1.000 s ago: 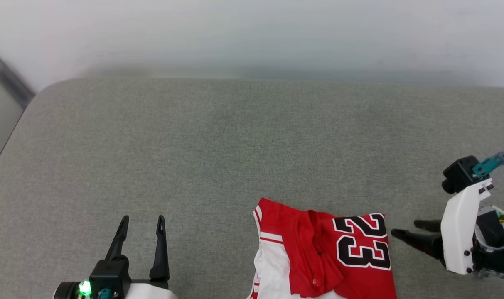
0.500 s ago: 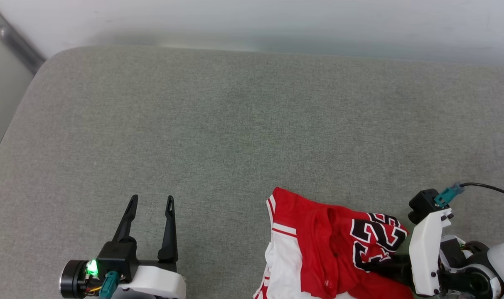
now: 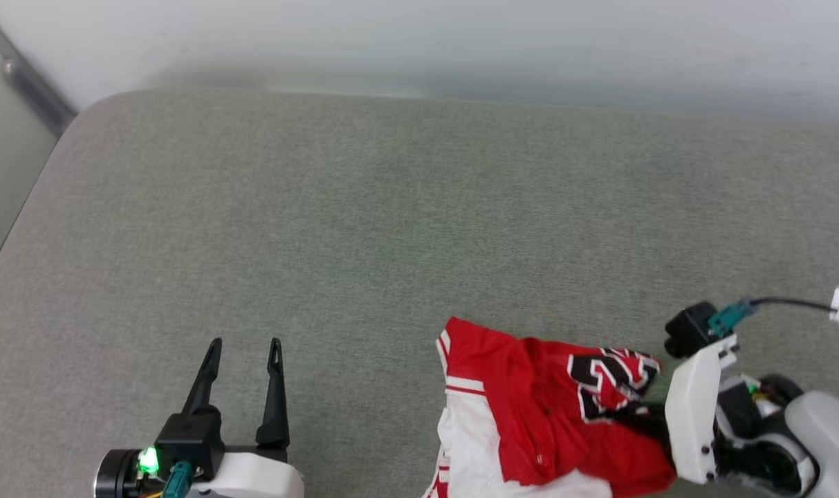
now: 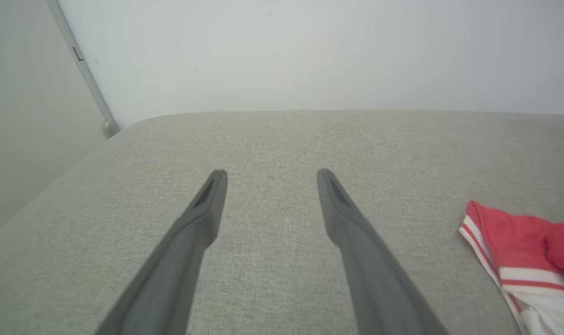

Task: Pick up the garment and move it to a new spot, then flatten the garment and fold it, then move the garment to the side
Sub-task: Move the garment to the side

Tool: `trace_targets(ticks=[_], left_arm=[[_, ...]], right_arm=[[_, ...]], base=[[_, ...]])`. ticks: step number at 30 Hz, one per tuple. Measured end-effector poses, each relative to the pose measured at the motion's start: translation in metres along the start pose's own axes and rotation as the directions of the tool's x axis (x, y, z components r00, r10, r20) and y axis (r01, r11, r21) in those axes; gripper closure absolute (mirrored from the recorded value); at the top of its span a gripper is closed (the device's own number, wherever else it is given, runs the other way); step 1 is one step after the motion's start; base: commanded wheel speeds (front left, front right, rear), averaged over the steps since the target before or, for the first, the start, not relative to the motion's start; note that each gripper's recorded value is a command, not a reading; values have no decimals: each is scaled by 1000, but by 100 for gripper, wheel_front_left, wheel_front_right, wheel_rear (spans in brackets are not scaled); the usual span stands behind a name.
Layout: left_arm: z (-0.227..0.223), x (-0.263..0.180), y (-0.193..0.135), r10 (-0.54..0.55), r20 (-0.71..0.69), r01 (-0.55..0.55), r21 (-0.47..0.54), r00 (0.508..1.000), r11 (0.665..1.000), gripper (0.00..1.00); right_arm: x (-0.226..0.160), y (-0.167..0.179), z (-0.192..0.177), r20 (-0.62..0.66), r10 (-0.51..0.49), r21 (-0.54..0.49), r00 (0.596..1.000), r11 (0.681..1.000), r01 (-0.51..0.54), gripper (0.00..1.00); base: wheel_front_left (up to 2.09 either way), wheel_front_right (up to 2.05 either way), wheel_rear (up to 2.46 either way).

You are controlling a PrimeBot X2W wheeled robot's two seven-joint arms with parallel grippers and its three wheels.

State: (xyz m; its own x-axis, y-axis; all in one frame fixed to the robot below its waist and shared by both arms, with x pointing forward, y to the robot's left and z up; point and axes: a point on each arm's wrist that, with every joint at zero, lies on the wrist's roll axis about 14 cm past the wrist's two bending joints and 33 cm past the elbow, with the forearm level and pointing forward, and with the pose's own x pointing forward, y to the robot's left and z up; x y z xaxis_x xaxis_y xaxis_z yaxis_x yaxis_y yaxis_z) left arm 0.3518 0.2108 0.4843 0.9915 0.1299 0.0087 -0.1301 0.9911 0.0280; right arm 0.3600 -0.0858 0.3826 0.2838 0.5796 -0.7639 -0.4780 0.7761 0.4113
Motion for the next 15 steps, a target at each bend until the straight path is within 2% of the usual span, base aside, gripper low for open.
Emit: trace_targets(ticks=[5, 8, 11, 15], left_arm=[[-2, -1, -8, -24, -4, 24, -9, 1000, 1000, 0], [0, 4, -24, -71, 4, 71, -25, 997, 997, 0], [1, 11, -41, -119, 13, 119, -32, 993, 992, 0], [2, 21, -65, -184, 20, 184, -41, 983, 982, 0]], right_arm=[[-34, 0, 39, 136, -36, -126, 990, 991, 54, 100], [-71, -7, 54, 209, -86, -208, 974, 969, 131, 100], [-101, -18, 59, 254, -143, -235, 957, 950, 204, 100], [-138, -43, 55, 297, -240, -200, 924, 931, 306, 100]], base=[[0, 0, 0], [0, 0, 0], [0, 0, 0], [0, 0, 0]])
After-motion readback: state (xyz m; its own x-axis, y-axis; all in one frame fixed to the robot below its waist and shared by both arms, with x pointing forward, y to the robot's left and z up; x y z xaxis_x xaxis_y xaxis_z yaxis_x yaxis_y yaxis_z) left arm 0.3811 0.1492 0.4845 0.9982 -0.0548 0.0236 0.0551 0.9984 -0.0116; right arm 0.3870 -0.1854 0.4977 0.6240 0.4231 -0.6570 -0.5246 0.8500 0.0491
